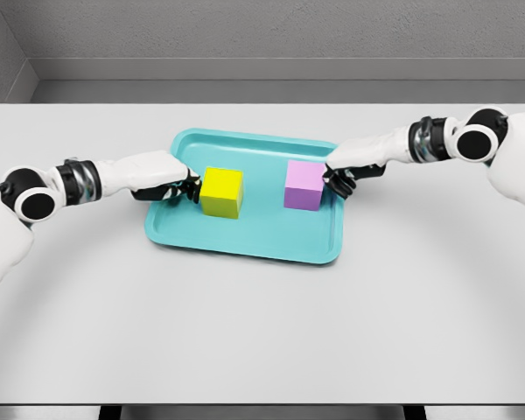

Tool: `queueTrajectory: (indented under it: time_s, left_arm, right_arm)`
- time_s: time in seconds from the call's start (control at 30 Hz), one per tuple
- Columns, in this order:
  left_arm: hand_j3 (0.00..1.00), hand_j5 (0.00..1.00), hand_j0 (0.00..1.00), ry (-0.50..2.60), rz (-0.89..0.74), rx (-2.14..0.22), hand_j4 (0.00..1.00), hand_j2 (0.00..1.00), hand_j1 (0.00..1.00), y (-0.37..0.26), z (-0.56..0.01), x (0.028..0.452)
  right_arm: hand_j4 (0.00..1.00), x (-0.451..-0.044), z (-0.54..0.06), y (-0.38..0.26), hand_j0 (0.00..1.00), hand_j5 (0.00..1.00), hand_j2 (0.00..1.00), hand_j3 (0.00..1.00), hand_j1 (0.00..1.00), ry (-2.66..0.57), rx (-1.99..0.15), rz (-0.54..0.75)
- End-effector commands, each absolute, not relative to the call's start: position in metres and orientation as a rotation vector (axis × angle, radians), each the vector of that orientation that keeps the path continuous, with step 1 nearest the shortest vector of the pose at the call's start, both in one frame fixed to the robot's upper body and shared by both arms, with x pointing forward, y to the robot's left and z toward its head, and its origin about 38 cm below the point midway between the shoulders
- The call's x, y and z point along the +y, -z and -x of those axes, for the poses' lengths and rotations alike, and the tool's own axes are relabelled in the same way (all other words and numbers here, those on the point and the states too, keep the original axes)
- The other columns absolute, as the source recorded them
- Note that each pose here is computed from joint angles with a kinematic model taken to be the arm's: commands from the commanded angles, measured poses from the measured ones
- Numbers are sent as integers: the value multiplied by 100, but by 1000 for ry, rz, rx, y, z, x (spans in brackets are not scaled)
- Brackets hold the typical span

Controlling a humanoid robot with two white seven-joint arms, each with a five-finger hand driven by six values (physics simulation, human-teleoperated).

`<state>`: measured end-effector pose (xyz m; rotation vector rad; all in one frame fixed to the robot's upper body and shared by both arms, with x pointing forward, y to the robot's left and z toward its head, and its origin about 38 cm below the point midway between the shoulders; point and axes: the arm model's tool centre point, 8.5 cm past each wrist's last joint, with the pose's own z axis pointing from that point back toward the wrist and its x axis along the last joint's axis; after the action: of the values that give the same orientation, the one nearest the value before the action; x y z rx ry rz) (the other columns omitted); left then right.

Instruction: Push two cubes

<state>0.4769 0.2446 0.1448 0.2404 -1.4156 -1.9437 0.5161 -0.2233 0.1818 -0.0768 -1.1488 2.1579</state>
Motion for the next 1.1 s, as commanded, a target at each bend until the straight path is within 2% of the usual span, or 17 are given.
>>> queueTrajectory:
  time_s: [0.0,0.33,0.47,0.67,1.07]
  left_arm:
    - [40,40,40,1939,-229,-1424,40,40,40,-144,-477,240]
    - [40,40,40,1939,-202,-1452,40,40,40,-142,-477,224]
    - [40,40,40,1936,-212,-1439,40,40,40,-142,-477,230]
    - [40,40,40,1901,-238,-1408,40,40,40,-145,-492,242]
    - [40,40,40,1903,-204,-1419,40,40,40,-140,-500,215]
  right_arm:
    - [12,-225,-516,-183,12,12,12,12,12,-2153,-1152,77]
    - [10,-230,-519,-169,10,10,10,10,10,-2147,-1089,101]
    - [10,-229,-519,-167,10,10,10,10,10,-2163,-1075,111]
    - [10,-211,-519,-165,10,10,10,10,10,-2179,-1083,95]
    - [10,-194,-519,-165,10,10,10,10,10,-2204,-1098,84]
